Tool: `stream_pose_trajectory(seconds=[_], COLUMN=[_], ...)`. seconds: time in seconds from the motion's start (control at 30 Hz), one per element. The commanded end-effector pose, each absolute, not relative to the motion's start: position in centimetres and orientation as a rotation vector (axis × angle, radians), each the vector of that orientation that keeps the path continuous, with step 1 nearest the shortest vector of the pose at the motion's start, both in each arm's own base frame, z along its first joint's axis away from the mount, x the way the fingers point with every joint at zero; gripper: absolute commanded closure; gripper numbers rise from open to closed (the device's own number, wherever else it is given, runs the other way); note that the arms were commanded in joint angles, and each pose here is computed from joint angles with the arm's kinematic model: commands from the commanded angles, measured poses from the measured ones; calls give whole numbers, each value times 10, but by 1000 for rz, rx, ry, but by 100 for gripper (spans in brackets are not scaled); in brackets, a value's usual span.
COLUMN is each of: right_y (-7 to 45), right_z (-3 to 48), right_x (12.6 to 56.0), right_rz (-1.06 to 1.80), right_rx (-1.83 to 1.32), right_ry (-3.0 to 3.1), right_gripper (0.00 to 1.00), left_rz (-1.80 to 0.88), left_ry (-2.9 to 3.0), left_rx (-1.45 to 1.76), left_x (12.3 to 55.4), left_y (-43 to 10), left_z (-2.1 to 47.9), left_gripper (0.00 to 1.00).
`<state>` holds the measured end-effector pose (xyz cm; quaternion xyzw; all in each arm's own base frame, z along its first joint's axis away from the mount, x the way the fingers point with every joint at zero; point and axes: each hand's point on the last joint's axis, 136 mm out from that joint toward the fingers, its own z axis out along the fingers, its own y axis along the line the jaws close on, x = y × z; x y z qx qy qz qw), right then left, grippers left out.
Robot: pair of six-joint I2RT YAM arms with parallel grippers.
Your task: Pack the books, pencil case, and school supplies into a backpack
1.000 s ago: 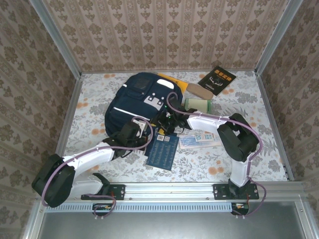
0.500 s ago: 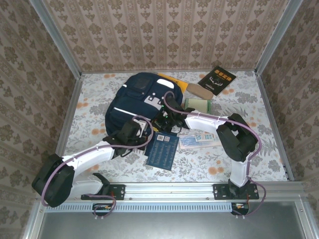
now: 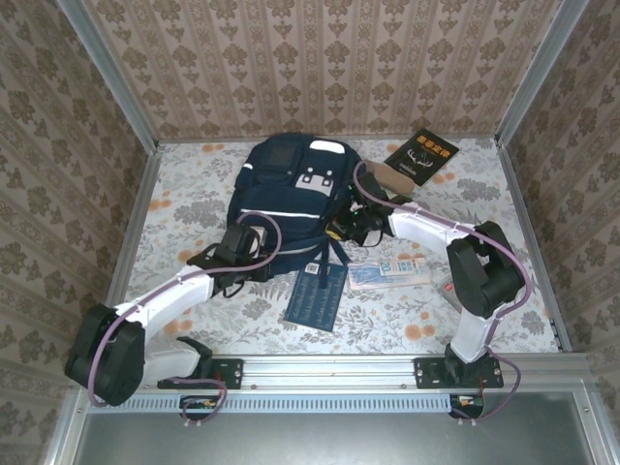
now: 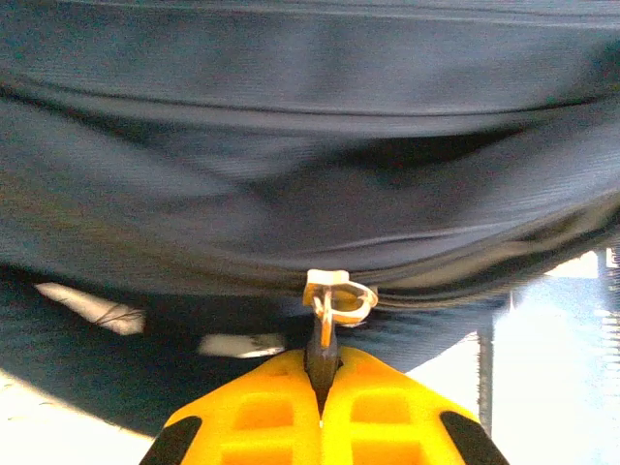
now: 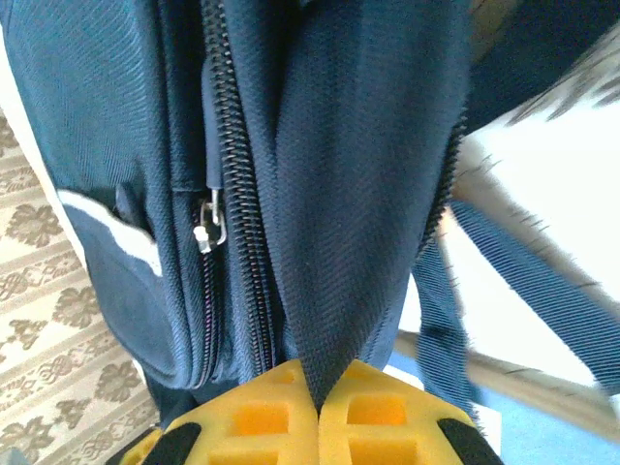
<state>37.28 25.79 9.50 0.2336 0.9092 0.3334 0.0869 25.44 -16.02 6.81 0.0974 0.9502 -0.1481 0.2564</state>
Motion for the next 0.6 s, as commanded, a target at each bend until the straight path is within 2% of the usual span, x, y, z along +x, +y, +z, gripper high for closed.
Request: stream_pose_trajectory(seconds=[0.0, 0.13, 0.27, 0.33, 0.37, 0.4, 0.43, 0.57], right_y=[216, 202, 194, 194, 195, 196, 197, 196], right_z=[104, 104, 103, 106, 111, 115, 118, 127], right_x=[386, 398, 407, 409, 409, 408, 406, 386], right_rz=[832, 793, 768, 759, 769, 786, 795, 788], right_rx=[671, 634, 604, 586, 584, 589, 596, 642], right_ry=[2692, 2699, 2711, 2720, 2713, 2703, 2696, 2680], right_gripper=[100, 100, 98, 88, 77, 60, 51, 47], left_rz=[-281, -256, -387, -461, -487, -519, -544, -639], left_ry=[2609, 2602, 2562, 2542, 2535, 2523, 2514, 2485], left_rx=[230, 242, 310, 352, 388, 424, 455, 544], left_x=[262, 274, 282, 282, 280, 277, 275, 263], left_y=[-138, -135, -158, -174, -184, -196, -205, -246], left_z=[66, 70, 78, 82, 84, 87, 90, 98], left_gripper=[100, 100, 100, 100, 100, 100, 100, 100])
